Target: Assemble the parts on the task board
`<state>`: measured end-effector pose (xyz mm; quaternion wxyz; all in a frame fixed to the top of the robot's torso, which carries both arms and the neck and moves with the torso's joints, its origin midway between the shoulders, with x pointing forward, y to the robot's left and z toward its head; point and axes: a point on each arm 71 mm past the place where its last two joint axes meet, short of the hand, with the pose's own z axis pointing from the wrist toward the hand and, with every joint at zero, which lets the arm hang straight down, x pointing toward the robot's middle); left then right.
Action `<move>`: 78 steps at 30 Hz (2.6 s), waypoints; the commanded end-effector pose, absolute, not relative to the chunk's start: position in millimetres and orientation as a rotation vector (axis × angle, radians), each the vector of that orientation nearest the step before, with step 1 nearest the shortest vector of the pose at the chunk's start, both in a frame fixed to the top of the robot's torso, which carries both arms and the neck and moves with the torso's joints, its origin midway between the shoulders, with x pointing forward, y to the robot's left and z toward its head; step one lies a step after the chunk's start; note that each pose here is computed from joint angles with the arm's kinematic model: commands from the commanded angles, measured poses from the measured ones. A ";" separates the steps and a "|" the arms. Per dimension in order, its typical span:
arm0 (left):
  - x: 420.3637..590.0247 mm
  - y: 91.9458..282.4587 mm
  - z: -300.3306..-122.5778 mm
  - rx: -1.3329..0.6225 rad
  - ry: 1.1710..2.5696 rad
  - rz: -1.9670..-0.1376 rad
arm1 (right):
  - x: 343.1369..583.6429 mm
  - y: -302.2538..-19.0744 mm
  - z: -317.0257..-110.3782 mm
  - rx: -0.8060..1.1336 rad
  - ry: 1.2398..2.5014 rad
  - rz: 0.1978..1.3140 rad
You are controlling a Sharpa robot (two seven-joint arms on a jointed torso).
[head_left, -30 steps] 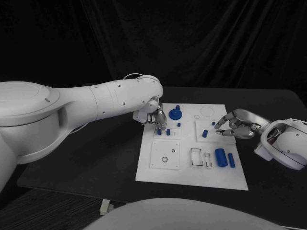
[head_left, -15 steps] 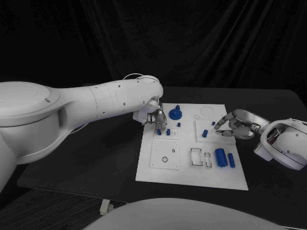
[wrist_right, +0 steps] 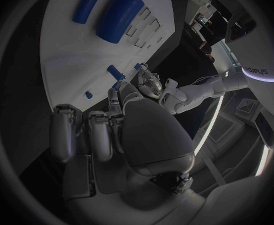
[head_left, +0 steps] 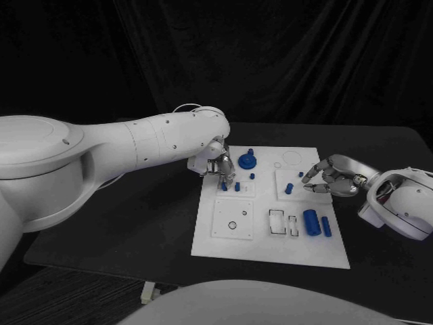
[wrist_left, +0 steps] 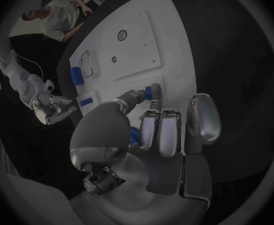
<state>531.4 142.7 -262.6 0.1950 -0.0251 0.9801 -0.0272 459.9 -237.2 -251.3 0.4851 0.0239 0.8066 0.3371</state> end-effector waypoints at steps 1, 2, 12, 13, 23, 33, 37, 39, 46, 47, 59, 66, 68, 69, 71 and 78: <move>526.7 144.2 -271.5 -0.072 2.756 -0.002 | 458.8 -237.2 -253.3 0.060 1.977 0.816; 526.7 144.2 -271.5 -0.067 2.755 0.002 | 458.8 -237.1 -253.3 0.060 1.977 0.816; 526.4 144.5 -271.6 -0.053 2.756 0.011 | 458.5 -237.0 -253.9 0.060 1.978 0.817; 526.4 144.5 -271.6 -0.053 2.756 0.011 | 458.5 -237.0 -254.0 0.060 1.979 0.817; 526.3 144.2 -271.6 -0.052 2.756 0.010 | 458.3 -236.7 -254.9 0.059 1.981 0.818; 526.5 143.7 -271.4 -0.056 2.751 0.008 | 458.3 -236.6 -256.1 0.059 1.985 0.818; 526.7 143.9 -271.4 -0.058 2.749 0.009 | 458.3 -236.6 -256.4 0.059 1.986 0.817; 527.0 144.4 -271.3 -0.056 2.746 0.013 | 458.3 -236.6 -256.6 0.059 1.987 0.818; 527.8 146.8 -271.1 -0.042 2.737 0.034 | 458.3 -236.7 -256.8 0.059 1.988 0.817; 527.8 147.0 -271.1 -0.041 2.737 0.035 | 458.3 -236.7 -256.8 0.059 1.988 0.817; 527.0 147.3 -270.2 -0.004 2.709 0.058 | 458.5 -236.3 -257.2 0.057 1.991 0.818; 526.6 148.6 -270.0 -0.011 2.699 0.052 | 458.5 -236.4 -257.3 0.057 1.992 0.818; 526.5 148.7 -269.9 -0.013 2.697 0.051 | 458.6 -236.4 -257.4 0.057 1.993 0.818; 526.4 148.7 -269.9 -0.013 2.696 0.050 | 458.6 -236.3 -257.5 0.057 1.993 0.818; 526.2 148.7 -269.9 -0.013 2.696 0.049 | 458.6 -236.1 -257.5 0.056 1.994 0.818; 525.4 149.0 -270.0 -0.026 2.699 0.035 | 458.6 -235.7 -257.7 0.056 1.995 0.819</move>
